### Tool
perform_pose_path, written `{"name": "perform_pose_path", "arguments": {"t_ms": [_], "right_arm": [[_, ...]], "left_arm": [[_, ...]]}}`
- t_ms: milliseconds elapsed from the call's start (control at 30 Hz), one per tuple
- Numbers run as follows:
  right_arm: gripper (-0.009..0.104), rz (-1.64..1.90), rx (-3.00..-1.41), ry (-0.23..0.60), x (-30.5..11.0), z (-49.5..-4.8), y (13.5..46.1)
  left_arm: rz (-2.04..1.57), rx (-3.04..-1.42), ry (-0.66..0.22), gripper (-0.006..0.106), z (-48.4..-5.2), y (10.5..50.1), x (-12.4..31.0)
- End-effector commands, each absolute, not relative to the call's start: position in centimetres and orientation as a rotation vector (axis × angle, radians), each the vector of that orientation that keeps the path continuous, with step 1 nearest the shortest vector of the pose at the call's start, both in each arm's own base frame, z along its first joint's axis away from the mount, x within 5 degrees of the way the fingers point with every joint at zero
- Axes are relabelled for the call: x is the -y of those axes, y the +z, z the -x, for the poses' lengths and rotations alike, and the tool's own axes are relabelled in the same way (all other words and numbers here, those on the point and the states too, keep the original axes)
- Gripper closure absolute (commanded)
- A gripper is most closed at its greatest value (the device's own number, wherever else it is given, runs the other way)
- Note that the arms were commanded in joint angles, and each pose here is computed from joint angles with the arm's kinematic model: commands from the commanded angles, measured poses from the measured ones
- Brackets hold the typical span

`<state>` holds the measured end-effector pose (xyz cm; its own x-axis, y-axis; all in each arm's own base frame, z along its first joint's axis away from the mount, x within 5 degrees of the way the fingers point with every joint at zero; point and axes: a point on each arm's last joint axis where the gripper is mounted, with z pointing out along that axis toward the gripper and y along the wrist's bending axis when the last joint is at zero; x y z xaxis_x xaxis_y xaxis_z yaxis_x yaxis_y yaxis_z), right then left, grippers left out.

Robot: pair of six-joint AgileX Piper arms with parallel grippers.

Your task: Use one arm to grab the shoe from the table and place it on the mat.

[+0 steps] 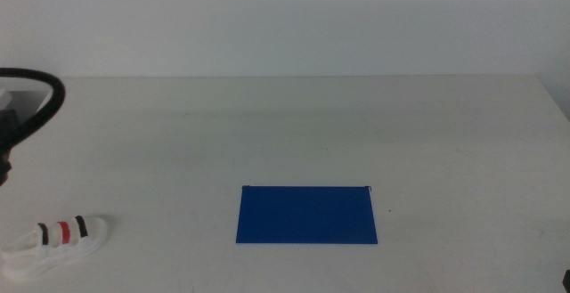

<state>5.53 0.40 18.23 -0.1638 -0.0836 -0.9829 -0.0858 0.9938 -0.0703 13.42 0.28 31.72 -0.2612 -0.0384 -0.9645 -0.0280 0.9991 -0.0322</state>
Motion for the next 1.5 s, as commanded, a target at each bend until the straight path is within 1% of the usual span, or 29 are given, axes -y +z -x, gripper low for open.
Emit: {"name": "perform_pose_path", "arguments": {"t_ms": [0, 333, 467, 667, 833, 1000, 1133, 1333, 1433, 1467], "right_arm": [[0.017, 0.141, -1.672, -0.012, -0.4, -5.7, 18.7], [0.017, 0.141, -1.672, -0.012, -0.4, -5.7, 18.7], [0.017, 0.141, -1.672, -0.012, -0.4, -5.7, 18.7], [0.017, 0.141, -1.672, -0.012, -0.4, -5.7, 18.7], [0.017, 0.141, -1.672, -0.012, -0.4, -5.7, 18.7], [0.017, 0.141, -1.672, -0.012, -0.4, -5.7, 18.7], [0.017, 0.141, -1.672, -0.012, -0.4, -5.7, 18.7], [0.017, 0.141, -1.672, -0.012, -0.4, -5.7, 18.7], [0.017, 0.141, -1.672, -0.012, -0.4, -5.7, 18.7], [0.017, 0.141, -1.672, -0.012, -0.4, -5.7, 18.7]], "left_arm": [[0.06, -1.738, -0.023, 0.013, -13.9, 33.5, -0.3], [0.066, -1.792, -0.029, 0.013, -14.0, 33.1, -0.3], [0.053, -1.898, -0.018, 0.013, -14.3, 33.8, -0.3], [-0.009, -2.023, 0.018, 0.013, -16.2, 35.1, -0.3], [-0.152, -2.11, 0.079, 0.013, -18.0, 36.4, -0.2], [-0.341, -2.252, 0.142, 0.013, -19.5, 37.6, -0.2], [-0.491, -2.367, 0.173, 0.013, -21.0, 37.7, -0.2], [-0.754, -2.518, 0.192, 0.013, -23.0, 37.3, -0.4], [-0.866, -2.586, 0.191, 0.013, -24.0, 37.0, -1.2], [-0.897, -2.607, 0.177, 0.013, -24.3, 36.8, -1.5]]}}
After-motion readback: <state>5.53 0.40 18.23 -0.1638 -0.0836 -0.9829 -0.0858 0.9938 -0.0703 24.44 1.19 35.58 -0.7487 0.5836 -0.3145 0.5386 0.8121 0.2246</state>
